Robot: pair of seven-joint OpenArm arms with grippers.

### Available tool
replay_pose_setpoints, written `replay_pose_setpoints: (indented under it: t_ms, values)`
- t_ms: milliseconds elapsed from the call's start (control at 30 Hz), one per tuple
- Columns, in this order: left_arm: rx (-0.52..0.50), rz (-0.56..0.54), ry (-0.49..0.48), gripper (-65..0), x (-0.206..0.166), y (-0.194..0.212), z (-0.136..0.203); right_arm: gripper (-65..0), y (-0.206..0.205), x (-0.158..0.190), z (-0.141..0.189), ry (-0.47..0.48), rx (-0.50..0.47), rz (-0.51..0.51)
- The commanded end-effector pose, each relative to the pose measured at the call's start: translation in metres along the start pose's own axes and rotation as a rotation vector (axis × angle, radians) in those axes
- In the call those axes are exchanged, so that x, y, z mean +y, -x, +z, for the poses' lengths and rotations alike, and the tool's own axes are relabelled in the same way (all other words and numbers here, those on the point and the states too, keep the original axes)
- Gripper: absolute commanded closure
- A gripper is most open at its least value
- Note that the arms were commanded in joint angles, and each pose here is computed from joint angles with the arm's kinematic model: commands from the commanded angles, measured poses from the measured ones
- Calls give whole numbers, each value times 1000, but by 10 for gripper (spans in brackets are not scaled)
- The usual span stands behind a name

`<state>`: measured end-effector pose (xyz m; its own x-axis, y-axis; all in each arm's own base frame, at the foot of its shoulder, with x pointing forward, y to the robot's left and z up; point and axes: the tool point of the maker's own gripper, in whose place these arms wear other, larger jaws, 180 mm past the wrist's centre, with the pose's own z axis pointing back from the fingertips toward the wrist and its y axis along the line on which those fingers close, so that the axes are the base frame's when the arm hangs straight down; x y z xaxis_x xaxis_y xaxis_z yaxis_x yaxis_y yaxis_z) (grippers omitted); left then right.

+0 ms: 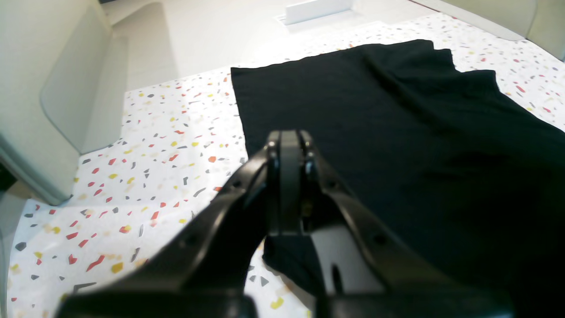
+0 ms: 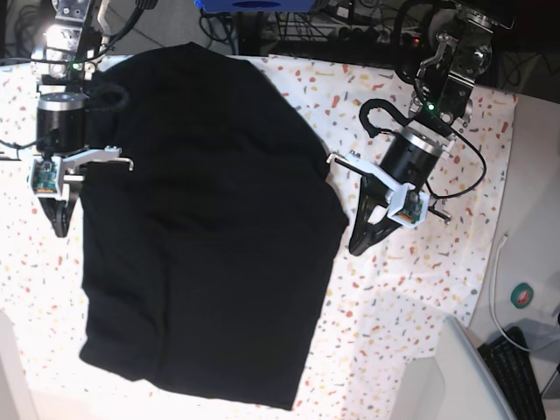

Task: Layout the t-shirt on the table in an organized manner, then fold the t-shirt properly
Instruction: 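Pinch the shirt side with the left gripper and tug it outward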

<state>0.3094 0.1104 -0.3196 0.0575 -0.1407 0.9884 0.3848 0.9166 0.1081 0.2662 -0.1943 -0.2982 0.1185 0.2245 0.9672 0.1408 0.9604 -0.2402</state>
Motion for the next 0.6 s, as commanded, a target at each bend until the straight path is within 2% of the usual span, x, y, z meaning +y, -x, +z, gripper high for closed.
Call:
replay_pose_setpoints:
  t_ms: [0, 567]
  values:
    - [-57, -7, -4, 0, 4, -16, -1, 0, -14, -5, -1, 18, -52, -2]
    - [-59, -3, 2, 0, 0, -17, 3, 0, -9, -7, 3, 19, -36, 5]
